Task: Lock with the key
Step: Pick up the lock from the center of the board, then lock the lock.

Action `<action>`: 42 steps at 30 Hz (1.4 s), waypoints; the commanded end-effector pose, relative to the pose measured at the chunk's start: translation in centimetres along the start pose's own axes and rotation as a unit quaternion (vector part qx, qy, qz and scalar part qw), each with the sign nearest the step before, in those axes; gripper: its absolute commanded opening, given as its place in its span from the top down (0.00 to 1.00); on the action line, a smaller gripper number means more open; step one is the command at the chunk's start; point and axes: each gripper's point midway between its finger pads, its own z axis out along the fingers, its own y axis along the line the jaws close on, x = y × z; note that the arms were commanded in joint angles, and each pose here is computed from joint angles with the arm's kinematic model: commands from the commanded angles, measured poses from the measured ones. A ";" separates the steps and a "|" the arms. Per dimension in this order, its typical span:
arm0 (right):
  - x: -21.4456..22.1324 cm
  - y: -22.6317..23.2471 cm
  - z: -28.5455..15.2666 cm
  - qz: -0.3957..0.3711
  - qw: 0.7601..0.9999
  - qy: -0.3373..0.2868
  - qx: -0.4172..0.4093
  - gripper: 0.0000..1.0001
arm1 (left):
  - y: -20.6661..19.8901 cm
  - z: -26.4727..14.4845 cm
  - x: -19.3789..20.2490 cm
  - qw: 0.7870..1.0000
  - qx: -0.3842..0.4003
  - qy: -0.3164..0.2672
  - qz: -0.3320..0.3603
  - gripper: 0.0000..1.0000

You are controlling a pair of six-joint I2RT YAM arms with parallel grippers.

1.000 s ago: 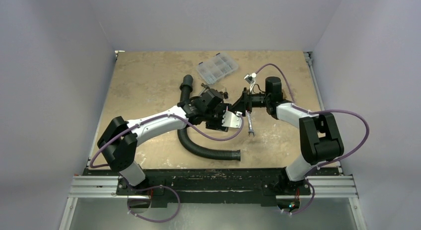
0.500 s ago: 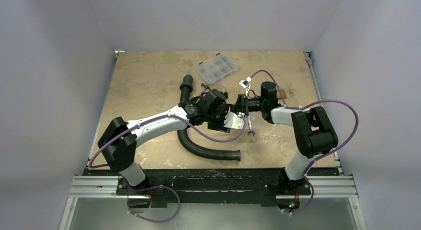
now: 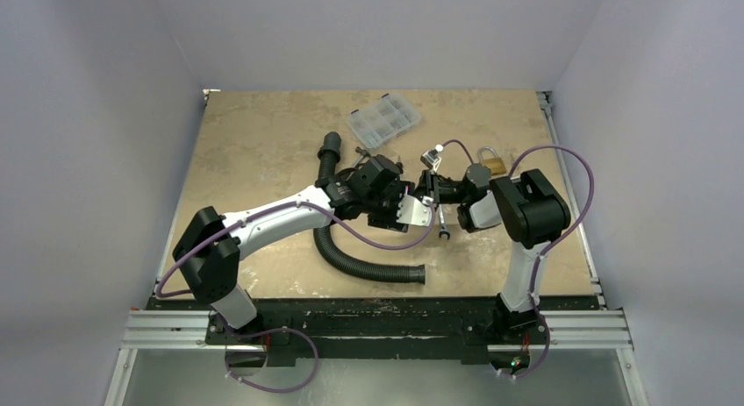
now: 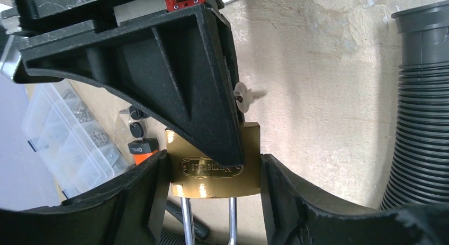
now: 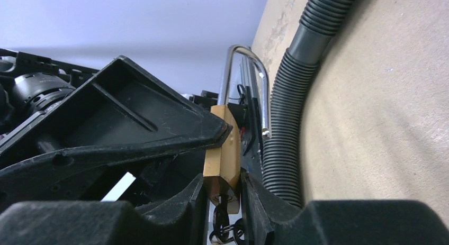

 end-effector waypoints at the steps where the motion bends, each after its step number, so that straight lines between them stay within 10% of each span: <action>1: -0.2 4.2 -0.1 -0.137 0.989 -0.006 -0.048 0.70 | 3.4 -1.5 -3.5 0.998 -0.051 -0.047 0.016 0.78; 9: -0.6 5.1 0.0 -0.149 0.987 -0.011 -0.052 1.00 | 3.0 -1.4 -3.7 0.998 -0.044 -0.051 0.004 0.70; 16: -2.0 6.5 -1.3 -0.180 0.981 -0.048 -0.047 1.00 | 4.4 -3.7 -4.0 0.993 -0.048 -0.079 -0.075 0.02; 29: -6.4 7.5 -2.8 -0.241 0.961 -0.128 0.041 1.00 | 9.6 -11.5 -1.2 0.929 -0.005 -0.238 -0.283 0.00; 42: -3.7 7.4 -3.9 -0.442 0.889 0.021 0.120 1.00 | 7.1 -15.0 0.9 0.920 0.030 -0.271 -0.280 0.00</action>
